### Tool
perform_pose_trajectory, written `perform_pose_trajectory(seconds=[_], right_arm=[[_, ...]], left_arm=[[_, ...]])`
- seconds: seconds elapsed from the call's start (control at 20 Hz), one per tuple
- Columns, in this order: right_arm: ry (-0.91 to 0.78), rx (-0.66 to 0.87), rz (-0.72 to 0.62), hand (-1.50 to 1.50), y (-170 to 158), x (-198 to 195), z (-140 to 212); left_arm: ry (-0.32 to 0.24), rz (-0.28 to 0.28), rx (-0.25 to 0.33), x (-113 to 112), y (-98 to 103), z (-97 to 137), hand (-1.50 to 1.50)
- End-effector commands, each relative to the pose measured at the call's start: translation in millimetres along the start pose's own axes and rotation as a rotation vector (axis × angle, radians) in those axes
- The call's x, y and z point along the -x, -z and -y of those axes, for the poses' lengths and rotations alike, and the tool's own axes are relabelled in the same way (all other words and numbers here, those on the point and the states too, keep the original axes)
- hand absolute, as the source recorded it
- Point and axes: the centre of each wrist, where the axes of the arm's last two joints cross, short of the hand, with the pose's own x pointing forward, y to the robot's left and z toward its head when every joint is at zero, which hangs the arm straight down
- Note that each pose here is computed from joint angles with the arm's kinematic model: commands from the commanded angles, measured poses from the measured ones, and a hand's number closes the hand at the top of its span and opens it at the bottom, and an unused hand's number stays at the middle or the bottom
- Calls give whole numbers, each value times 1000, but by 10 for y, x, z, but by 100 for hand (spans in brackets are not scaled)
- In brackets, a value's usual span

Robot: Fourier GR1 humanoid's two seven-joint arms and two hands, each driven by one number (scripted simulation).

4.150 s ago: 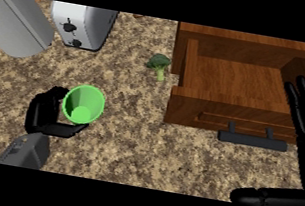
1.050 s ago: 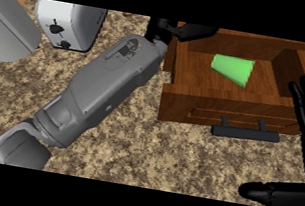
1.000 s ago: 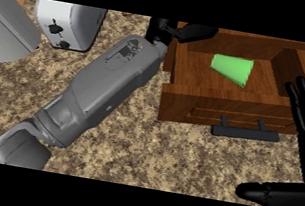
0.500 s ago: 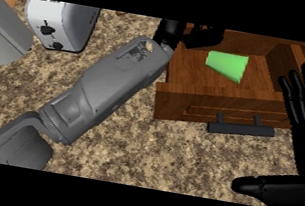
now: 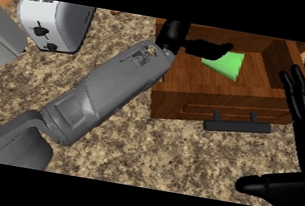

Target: Pick up the cup, place it into the drawer and close the drawer

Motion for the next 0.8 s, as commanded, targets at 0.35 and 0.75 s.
perform_pose_trajectory(seconds=[0.35, 0.75], right_arm=[[81, -34, -18, -150, -138, -56, 7], [-12, -92, -27, 150, -219, -106, 162]], left_arm=[[-270, 122, -5, -95, 4, -3, -150], [-376, 113, -28, -206, -58, -74, -150]])
